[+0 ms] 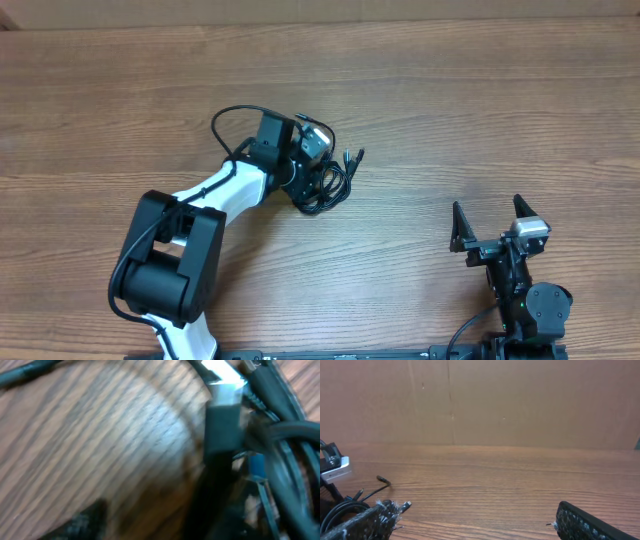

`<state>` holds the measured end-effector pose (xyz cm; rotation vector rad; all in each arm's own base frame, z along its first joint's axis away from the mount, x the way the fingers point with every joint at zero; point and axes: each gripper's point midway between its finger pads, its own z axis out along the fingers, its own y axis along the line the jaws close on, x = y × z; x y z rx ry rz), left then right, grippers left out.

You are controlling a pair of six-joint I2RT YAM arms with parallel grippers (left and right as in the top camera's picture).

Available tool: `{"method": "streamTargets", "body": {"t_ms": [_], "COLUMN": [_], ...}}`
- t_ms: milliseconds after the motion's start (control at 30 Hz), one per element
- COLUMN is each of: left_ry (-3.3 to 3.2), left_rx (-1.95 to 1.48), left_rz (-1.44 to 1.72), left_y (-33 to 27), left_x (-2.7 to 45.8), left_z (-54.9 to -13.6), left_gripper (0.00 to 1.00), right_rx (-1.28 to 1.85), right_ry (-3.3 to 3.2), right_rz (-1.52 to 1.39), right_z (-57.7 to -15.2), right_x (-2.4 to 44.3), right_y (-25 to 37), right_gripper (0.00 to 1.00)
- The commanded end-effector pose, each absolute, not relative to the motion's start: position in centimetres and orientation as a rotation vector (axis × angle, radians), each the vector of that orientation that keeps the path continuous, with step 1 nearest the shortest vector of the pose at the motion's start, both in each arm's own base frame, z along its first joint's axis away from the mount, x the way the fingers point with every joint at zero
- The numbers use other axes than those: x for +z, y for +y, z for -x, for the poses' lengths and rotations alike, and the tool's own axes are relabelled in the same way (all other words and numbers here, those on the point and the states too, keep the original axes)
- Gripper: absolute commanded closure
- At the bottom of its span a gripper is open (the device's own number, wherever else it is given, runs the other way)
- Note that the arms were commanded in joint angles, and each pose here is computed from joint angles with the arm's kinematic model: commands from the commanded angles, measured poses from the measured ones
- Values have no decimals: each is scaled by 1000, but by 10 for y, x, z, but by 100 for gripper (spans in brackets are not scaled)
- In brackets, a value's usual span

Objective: Untangle cables

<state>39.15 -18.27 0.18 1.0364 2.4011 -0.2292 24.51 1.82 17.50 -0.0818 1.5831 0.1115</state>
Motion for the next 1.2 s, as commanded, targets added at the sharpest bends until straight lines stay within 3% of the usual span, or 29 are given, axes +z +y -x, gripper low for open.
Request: {"method": "streamTargets", "body": {"t_ms": [0, 100, 200, 233, 433, 600, 1000, 1167], "left_ry": [2446, 2442, 2455, 2463, 2493, 2389, 2117, 2013], "left_rx": [-204, -194, -197, -202, -319, -478, -447, -428], "left_rz": [-1050, -1041, -1013, -995, -813, -834, -852, -827], "left_y": [-185, -186, -186, -186, -196, -215, -209, -204], "left_x": [-18, -17, -17, -17, 7, 59, 181, 222], "left_z": [-384, -386, -386, -386, -387, -379, -362, -356], "left_gripper": [50, 69, 94, 96, 96, 96, 96, 96], "right_rx": [108, 108, 108, 108, 108, 108, 65, 276], "right_ry": [1583, 1583, 1583, 1583, 1583, 1583, 1556, 1399], "right_rz": [80, 80, 81, 81, 80, 81, 52, 33], "right_z": [-245, -245, -245, -245, -245, -245, -246, -238], "right_x": [172, 172, 172, 172, 172, 172, 179, 224], "right_y": [18, 18, 18, 18, 18, 18, 10, 29], "right_gripper": [0, 0, 0, 0, 0, 0, 0, 0]}}
